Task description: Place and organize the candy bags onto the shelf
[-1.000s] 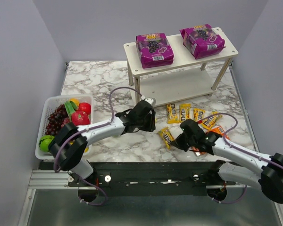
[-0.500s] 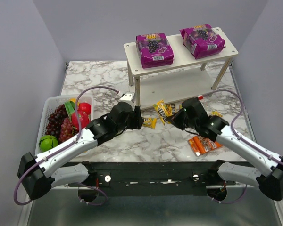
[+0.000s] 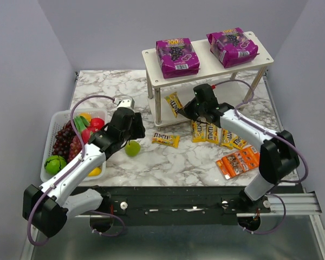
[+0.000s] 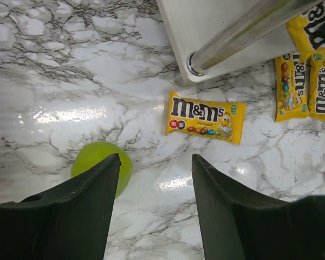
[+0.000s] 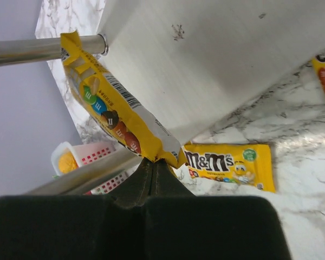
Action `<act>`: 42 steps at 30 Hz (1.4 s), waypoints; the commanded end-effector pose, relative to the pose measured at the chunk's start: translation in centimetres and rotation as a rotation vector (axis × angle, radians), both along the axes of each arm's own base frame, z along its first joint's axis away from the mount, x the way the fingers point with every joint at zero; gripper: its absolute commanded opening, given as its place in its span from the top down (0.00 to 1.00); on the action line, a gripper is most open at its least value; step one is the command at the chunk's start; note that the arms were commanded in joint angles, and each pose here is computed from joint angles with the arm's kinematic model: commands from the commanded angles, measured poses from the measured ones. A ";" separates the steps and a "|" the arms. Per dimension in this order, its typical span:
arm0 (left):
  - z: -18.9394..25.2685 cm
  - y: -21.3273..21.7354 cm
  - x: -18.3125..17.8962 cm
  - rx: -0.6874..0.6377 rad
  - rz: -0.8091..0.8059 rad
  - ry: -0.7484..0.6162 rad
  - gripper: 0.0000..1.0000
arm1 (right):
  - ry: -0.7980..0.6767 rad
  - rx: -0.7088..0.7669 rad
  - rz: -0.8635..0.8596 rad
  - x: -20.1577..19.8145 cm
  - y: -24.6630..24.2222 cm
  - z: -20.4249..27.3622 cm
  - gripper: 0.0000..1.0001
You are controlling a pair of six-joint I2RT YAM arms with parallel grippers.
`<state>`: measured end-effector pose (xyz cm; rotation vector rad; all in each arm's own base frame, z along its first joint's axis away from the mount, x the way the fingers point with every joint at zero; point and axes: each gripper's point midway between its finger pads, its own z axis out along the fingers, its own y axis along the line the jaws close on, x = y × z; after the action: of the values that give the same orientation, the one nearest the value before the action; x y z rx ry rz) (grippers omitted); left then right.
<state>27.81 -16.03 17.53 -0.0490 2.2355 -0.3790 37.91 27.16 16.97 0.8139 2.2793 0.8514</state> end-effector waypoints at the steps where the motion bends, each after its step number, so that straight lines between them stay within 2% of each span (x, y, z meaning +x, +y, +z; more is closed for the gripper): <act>1: 1.3 1.1 0.7 0.000 0.001 -0.020 0.35 | 0.027 0.125 0.038 2.2 3.4 -0.6 0.99; 11: 0.6 2.8 1.7 -0.045 0.047 0.010 0.35 | 0.144 0.304 -0.047 4.3 6.2 -4.6 0.99; 17: 0.1 3.6 1.7 -0.043 0.068 0.029 0.35 | 0.172 0.311 -0.084 5.1 6.4 -6.3 0.99; 19: -0.1 3.8 1.7 -0.047 0.077 0.035 0.35 | 0.176 0.315 -0.080 5.3 6.7 -6.4 0.93; 24: -0.5 4.1 1.6 -0.049 0.087 0.047 0.35 | 0.173 0.314 -0.082 5.5 6.8 -6.4 0.63; 28: -0.8 4.1 1.6 -0.053 0.089 0.057 0.35 | 0.171 0.311 -0.077 5.2 6.6 -6.1 0.48; 36: -0.8 3.5 1.7 -0.083 0.069 0.056 0.34 | 0.167 0.305 -0.051 3.1 5.7 -4.9 0.31; 42: -1.1 2.6 1.7 -0.120 0.037 0.065 0.32 | 0.170 0.275 -0.012 0.6 4.4 -5.2 0.29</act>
<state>29.60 -12.46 17.01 -0.1863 2.2582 -0.4254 40.35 32.39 11.12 1.1139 2.3039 1.1445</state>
